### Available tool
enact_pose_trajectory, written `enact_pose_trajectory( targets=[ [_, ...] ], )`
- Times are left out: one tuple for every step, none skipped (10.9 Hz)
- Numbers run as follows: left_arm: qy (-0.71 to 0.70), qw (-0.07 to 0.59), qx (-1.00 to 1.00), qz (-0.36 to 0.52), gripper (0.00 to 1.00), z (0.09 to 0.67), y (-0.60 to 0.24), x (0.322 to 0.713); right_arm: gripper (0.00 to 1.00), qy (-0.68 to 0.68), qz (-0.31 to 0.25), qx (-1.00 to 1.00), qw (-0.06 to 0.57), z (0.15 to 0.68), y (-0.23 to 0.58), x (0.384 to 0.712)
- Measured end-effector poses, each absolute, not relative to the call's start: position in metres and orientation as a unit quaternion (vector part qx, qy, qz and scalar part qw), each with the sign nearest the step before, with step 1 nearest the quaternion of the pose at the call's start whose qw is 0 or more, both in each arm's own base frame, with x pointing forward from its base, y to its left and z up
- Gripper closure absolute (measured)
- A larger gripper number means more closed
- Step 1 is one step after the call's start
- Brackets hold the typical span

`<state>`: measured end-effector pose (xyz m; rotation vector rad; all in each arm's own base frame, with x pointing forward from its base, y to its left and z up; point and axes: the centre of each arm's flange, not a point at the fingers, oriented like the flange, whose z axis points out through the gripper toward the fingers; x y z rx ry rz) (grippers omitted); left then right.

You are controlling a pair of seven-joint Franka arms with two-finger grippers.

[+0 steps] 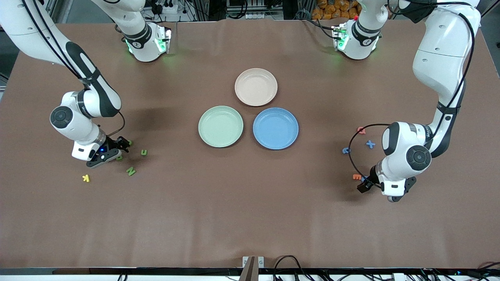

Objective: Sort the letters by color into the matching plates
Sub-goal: 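Lower the right gripper onto the green B while the left gripper lowers to G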

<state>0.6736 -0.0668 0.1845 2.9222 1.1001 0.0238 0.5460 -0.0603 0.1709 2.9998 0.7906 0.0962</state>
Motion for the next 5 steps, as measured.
enact_pose_trajectory(
  targets=[
    [0.353,0.011,0.936,0.010,0.01,0.1846,-0.0664,0.6741,0.12,0.258,0.030,0.966,0.019,0.1692,-0.0599,0.5462],
    [0.353,0.011,0.936,0.011,0.01,0.1836,-0.0656,0.6740,0.19,0.264,0.029,0.964,0.022,0.1676,-0.0593,0.5465],
    [0.354,0.011,0.935,0.011,0.01,0.1821,-0.0641,0.6739,0.25,0.268,0.029,0.963,0.023,0.1676,-0.0580,0.5470],
    [0.355,0.012,0.935,0.011,0.01,0.1804,-0.0629,0.6739,0.25,0.271,0.029,0.962,0.024,0.1677,-0.0576,0.5472],
    [0.355,0.012,0.935,0.011,0.02,0.1787,-0.0623,0.6738,0.27,0.271,0.029,0.962,0.024,0.1678,-0.0573,0.5473]
  ],
)
